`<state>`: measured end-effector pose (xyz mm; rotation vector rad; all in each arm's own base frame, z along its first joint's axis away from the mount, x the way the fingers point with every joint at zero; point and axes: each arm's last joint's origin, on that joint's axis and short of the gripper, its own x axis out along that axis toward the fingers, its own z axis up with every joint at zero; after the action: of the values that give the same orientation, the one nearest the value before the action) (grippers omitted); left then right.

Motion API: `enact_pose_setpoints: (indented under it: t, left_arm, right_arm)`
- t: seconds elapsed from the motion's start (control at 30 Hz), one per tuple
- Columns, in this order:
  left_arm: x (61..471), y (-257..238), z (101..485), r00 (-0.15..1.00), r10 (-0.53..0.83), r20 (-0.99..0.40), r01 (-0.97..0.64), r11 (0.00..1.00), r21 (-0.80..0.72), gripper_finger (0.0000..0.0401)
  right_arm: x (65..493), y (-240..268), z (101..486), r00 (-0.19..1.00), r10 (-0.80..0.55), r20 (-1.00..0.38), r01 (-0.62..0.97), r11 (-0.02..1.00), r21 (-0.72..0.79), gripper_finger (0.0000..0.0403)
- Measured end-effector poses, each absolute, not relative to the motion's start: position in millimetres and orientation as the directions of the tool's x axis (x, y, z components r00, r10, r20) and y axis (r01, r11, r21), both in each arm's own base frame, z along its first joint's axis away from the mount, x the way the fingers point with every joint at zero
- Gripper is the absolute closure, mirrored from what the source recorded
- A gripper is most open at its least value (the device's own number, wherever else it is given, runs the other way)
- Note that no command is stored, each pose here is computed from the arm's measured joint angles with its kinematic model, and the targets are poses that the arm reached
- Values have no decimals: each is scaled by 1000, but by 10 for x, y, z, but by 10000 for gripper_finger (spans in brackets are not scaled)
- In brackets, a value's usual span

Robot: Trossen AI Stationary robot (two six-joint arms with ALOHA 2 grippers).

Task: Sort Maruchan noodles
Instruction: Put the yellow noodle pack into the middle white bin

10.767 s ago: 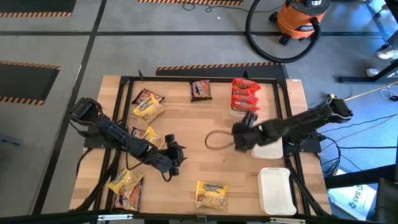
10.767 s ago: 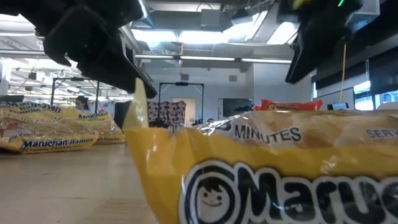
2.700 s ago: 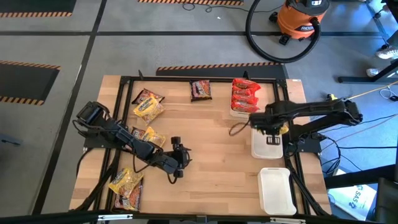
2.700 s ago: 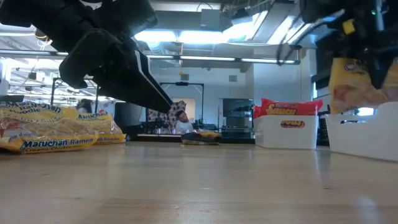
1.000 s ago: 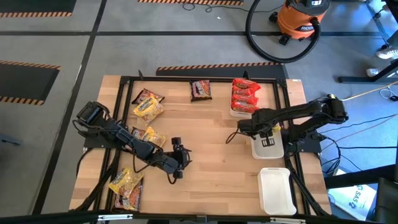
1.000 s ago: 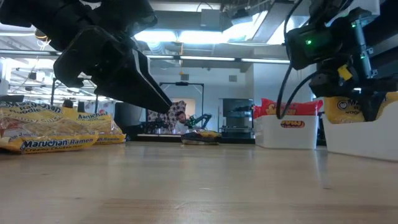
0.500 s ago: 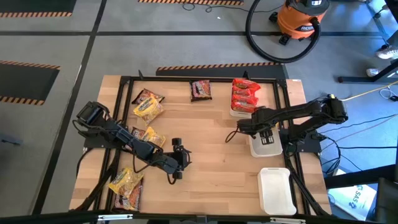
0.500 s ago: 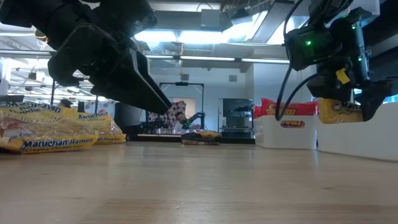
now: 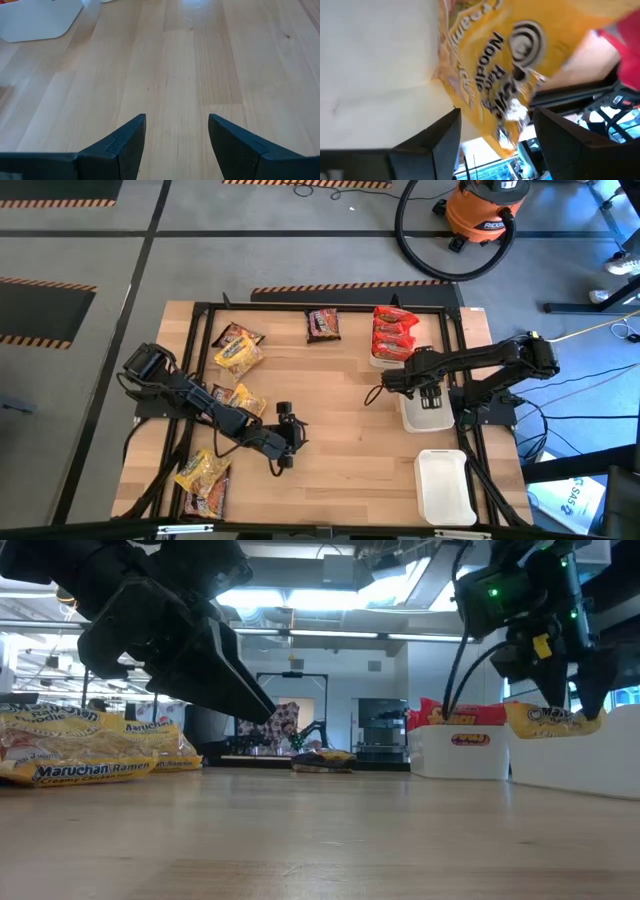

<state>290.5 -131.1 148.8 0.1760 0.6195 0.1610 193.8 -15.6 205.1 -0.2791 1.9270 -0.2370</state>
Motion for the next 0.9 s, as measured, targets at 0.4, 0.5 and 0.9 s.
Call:
enact_pose_setpoints:
  t: [0.4,0.5,0.9]
  left_arm:
    - [2905,-1311,1488,803,202,-561,-97,973,211,192]
    - [2905,-1311,1488,803,202,-561,-97,972,212,192]
    - [2671,-1308,1891,819,175,-547,-100,981,164,192]
  right_arm:
    - [2050,-130,2381,-317,-216,-924,179,943,-282,178]
    - [2119,-81,2419,-248,-196,-949,239,937,-256,178]
    - [2711,572,2512,477,-263,-839,198,962,-189,178]
